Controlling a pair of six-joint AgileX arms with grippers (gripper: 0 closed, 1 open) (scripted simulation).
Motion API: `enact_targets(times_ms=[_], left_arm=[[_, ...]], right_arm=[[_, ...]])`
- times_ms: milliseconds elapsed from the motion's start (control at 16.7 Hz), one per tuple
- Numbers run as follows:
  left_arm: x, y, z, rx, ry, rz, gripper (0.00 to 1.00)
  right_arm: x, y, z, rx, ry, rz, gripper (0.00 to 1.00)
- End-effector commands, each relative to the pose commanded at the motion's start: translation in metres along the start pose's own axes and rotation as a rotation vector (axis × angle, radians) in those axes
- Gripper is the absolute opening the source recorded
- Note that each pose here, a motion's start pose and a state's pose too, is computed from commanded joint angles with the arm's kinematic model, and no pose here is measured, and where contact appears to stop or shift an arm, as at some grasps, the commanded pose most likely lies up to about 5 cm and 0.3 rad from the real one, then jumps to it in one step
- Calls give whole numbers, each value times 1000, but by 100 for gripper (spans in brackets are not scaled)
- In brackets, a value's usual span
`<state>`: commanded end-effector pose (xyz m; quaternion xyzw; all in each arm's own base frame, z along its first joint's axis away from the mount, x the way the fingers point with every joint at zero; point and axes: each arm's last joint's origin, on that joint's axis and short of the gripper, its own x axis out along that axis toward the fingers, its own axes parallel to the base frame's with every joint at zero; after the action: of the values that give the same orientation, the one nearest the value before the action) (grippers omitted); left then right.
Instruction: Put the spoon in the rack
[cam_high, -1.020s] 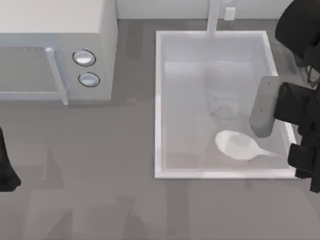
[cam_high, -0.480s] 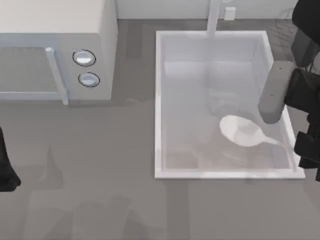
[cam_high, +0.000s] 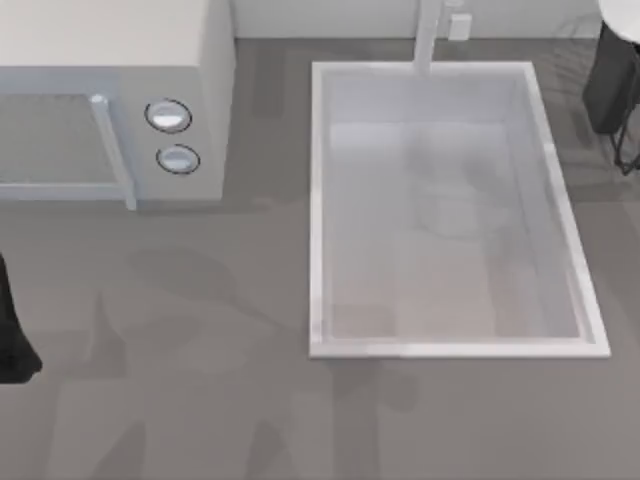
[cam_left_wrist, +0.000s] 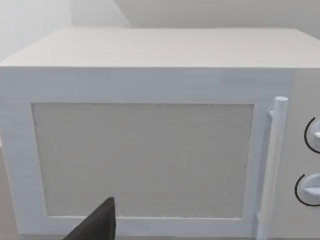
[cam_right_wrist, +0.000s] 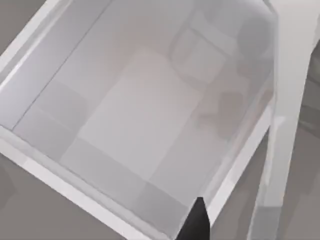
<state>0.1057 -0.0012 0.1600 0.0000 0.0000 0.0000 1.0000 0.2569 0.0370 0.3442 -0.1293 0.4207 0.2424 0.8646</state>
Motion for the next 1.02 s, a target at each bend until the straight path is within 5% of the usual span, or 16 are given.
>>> enact_targets(times_ms=[240, 540, 1020], left_arm=[[0, 0, 0, 0, 0, 0, 100], [0, 0, 0, 0, 0, 0, 100], [0, 0, 0, 0, 0, 0, 100]], right_arm=[[-49, -62, -19, 218, -408, -218, 0], [-121, -86, -55, 283, -780, -455, 0], [-145, -82, -66, 275, -880, -515, 0]])
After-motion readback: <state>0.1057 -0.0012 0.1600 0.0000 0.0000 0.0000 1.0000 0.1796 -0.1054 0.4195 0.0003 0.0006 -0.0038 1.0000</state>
